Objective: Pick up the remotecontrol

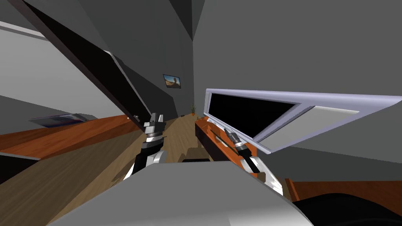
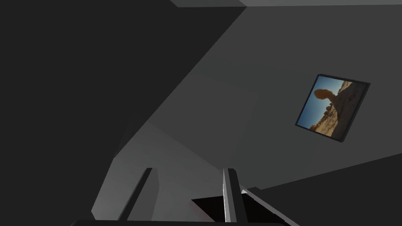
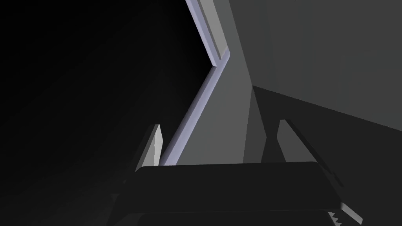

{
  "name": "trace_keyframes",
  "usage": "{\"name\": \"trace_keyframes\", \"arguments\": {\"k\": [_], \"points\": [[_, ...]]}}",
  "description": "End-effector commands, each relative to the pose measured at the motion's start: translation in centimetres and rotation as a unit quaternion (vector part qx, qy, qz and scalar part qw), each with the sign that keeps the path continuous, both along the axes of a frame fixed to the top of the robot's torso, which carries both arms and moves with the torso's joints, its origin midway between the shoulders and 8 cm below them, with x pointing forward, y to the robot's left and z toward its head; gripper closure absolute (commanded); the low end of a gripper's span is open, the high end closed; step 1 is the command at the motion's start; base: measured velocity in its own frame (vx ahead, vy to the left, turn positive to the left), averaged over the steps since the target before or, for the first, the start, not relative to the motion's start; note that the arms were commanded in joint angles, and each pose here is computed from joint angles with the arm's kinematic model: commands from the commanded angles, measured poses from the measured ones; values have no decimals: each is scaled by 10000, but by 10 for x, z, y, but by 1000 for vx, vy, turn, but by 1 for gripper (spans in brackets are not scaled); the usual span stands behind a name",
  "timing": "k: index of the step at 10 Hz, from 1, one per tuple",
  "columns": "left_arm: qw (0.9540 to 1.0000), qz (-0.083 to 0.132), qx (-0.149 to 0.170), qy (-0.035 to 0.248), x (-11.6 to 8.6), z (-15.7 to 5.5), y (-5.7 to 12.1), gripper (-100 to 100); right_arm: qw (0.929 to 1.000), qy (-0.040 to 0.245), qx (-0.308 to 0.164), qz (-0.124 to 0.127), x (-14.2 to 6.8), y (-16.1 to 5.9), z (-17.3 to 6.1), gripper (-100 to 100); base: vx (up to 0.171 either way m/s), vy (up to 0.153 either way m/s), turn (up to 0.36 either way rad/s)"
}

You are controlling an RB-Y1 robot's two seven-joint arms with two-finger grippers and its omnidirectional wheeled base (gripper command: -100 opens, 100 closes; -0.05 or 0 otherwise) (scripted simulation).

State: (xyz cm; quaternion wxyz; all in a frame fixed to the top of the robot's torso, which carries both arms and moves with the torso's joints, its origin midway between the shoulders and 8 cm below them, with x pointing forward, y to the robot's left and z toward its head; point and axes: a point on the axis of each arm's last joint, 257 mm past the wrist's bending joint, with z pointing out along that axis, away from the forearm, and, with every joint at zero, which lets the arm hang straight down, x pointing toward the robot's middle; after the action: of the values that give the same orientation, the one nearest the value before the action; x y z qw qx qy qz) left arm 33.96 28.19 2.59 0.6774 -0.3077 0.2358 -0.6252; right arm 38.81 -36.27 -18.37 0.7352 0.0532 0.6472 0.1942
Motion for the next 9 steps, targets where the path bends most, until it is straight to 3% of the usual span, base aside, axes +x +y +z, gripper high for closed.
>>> {"name": "trace_keyframes", "arguments": {"k": [1, 2, 4, 5, 6, 9], "points": [[10000, 0, 0, 0, 0, 0, 0, 0, 9996, 227, -154, -82, -2, -9, -22, -100, 68, 47, 68], [10000, 0, 0, 0, 0, 0, 0, 0, 9981, 370, -485, -53, -2, -12, -35, -100, 60, 56, 122], [10000, 0, 0, 0, 0, 0, 0, 0, 9975, 522, -460, -129, -5, -20, -49, -100, 44, 31, 25], [10000, 0, 0, 0, 0, 0, 0, 0, 9946, 667, -786, -74, -6, -22, -63, -100, 50, 27, 112], [10000, 0, 0, 0, 0, 0, 0, 0, 9937, 803, -765, -139, -10, -29, -75, -100, 57, 31, 60], [10000, 0, 0, 0, 0, 0, 0, 0, 9824, 1265, -1373, -34, -19, -41, -117, -100, 82, 42, 82]]}}
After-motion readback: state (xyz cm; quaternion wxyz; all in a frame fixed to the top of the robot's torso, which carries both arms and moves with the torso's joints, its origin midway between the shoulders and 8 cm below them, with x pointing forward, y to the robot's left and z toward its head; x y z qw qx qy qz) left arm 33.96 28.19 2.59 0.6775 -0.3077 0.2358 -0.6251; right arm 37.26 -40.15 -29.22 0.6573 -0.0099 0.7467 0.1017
